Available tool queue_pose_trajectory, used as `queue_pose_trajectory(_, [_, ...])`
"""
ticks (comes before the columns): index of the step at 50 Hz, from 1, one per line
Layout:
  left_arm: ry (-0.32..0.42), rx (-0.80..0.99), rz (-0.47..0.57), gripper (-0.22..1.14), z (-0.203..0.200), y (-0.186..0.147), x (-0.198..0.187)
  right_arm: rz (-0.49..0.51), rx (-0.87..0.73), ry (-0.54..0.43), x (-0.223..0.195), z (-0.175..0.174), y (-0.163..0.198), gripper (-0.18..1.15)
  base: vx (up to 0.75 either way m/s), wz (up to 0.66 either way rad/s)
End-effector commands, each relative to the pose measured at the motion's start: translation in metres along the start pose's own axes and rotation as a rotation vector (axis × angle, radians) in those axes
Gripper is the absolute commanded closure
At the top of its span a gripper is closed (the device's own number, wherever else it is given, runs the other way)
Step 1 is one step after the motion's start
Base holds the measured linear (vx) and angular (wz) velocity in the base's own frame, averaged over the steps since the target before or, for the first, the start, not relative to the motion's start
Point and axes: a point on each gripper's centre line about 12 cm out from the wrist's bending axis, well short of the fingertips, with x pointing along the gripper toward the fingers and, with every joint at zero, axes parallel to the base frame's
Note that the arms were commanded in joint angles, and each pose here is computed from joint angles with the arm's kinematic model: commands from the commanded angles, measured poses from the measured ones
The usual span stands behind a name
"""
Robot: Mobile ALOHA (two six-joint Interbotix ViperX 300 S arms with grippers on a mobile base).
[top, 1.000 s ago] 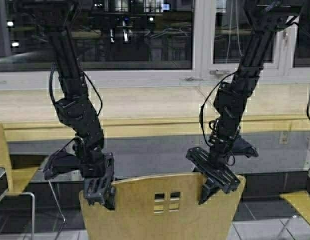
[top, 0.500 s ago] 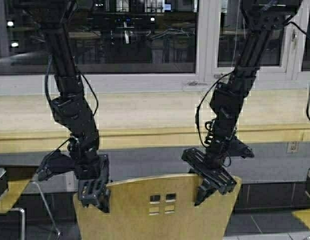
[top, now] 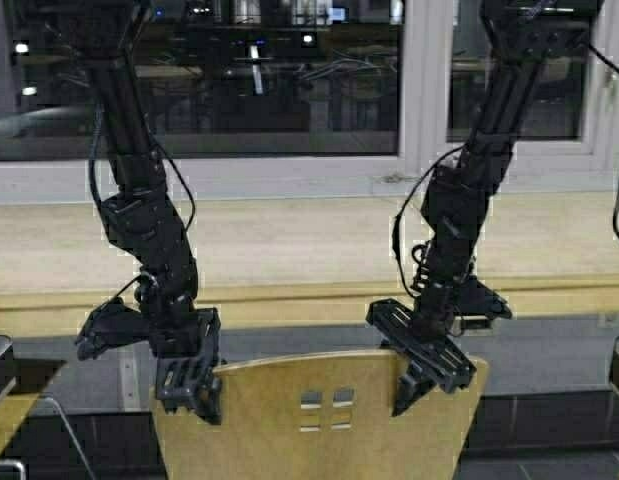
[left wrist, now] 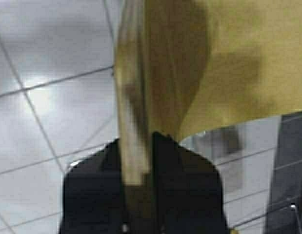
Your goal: Push the chairs under the table
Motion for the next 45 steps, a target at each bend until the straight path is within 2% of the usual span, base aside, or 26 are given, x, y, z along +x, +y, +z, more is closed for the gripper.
queue_pose_trajectory(1, [-0.016, 0.034, -0.074, 0.89, 0.013, -0.028, -0.018, -0.016, -0.133, 0.0, 0.004, -0.006, -0.005, 0.93, 0.26, 0.08])
queue_pose_trajectory(18, [-0.029, 0.035, -0.058, 0.89, 0.017, -0.019, -0.024, -0.004, -0.143, 0.002, -0.002, -0.009, 0.003, 0.93, 0.25, 0.03])
queue_pose_trajectory(45, [-0.034, 0.072, -0.082, 0.89, 0.016, -0.028, -0.026, -0.02, -0.17, 0.006, -0.003, -0.019, -0.003, 0.93, 0.19, -0.05])
